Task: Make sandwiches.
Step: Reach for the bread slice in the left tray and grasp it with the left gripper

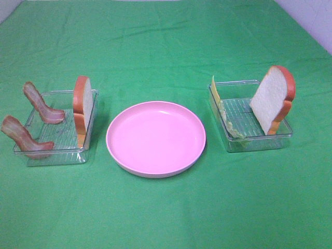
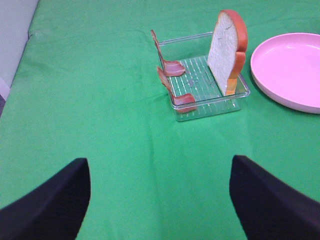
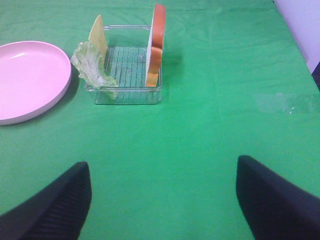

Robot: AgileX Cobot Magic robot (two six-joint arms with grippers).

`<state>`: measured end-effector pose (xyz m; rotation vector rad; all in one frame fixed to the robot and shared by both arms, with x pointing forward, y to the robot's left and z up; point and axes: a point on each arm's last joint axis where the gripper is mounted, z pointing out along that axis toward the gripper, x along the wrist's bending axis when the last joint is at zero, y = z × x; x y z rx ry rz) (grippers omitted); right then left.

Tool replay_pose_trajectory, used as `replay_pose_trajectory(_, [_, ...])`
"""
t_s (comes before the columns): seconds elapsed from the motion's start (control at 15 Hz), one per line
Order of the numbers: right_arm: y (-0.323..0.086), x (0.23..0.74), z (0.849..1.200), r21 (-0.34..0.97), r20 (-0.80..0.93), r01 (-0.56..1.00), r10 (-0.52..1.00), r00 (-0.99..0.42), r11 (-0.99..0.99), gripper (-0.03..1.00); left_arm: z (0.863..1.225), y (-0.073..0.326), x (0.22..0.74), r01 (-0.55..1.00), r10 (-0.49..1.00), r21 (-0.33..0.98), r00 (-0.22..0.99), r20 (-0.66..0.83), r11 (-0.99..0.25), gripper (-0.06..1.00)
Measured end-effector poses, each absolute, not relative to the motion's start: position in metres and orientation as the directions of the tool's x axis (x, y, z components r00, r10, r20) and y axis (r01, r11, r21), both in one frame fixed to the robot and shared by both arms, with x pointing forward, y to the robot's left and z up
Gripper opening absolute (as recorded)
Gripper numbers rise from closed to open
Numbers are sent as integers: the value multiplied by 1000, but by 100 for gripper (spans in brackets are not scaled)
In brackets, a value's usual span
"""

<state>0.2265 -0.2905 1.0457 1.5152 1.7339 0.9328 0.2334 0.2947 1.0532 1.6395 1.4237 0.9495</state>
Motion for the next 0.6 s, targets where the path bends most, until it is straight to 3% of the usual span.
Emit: replay_pose_trajectory(0.6, [-290, 226, 1046, 842, -16, 533, 992, -125, 81, 75, 1053, 295, 233, 434, 993, 896, 105, 57, -97, 73])
